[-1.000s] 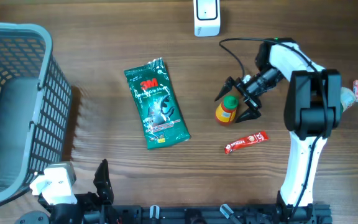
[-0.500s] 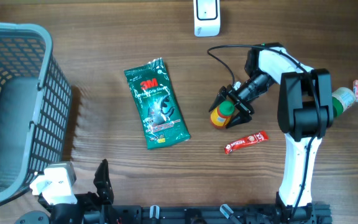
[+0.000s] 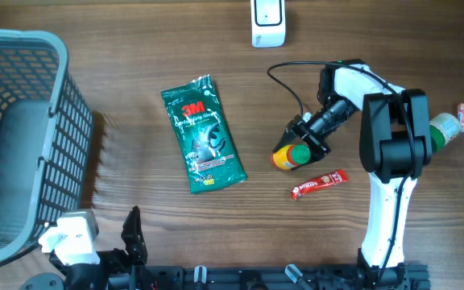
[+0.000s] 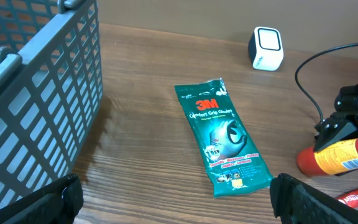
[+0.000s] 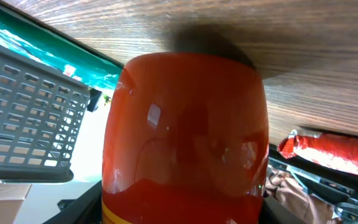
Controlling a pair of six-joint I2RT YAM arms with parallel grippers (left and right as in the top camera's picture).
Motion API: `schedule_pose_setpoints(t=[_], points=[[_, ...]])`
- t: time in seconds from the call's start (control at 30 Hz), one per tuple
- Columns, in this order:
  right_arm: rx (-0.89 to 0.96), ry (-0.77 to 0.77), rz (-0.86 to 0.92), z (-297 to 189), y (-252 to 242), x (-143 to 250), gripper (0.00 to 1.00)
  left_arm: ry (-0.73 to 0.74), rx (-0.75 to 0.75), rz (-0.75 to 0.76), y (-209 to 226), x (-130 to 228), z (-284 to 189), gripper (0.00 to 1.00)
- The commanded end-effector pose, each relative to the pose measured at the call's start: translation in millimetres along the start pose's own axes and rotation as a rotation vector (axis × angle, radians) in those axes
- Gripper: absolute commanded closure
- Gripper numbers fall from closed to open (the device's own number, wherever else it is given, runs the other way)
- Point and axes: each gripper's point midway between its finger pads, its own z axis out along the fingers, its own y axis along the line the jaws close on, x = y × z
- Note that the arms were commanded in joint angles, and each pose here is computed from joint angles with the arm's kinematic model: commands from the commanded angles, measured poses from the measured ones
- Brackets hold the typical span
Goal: Scan the item barcode
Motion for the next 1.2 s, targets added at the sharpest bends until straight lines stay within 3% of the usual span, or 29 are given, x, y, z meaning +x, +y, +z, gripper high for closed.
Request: schedule_pose_setpoints(t=[0.0, 0.13, 0.27, 0.43, 0.67, 0.83, 0.97, 1.17], points=[[0.042, -0.004, -0.041, 0, -5, 3, 0.74, -0.01, 0.008, -0.014, -2, -1, -1, 0.0], [0.029, -0.063, -0.106, -13, 8, 19, 0.76, -0.01, 0.008, -0.014, -2, -1, -1, 0.0], [0.029, -0.188, -0.192, -37, 26, 53, 0.85, -0.01, 0.008, -0.014, -2, -1, -1, 0.0], [0.059, -0.439, -0.106, -71, 29, 101, 0.82, -0.01, 0.008, -0.014, -2, -1, -1, 0.0], [0.016, -0.587, -0.074, -88, 30, 144, 0.82, -0.01, 0.008, -0.014, -2, -1, -1, 0.0], [0.052, -0.788, 0.092, -110, 9, 152, 0.82, -0.01, 0.008, -0.014, -2, -1, -1, 0.0], [0.011, -1.074, 0.374, -151, -7, 132, 0.81, -0.01, 0.007, -0.014, -2, -1, -1, 0.0], [-0.16, -1.179, 0.278, -179, 41, 95, 0.78, -0.01, 0.008, -0.014, -2, -1, -1, 0.0]])
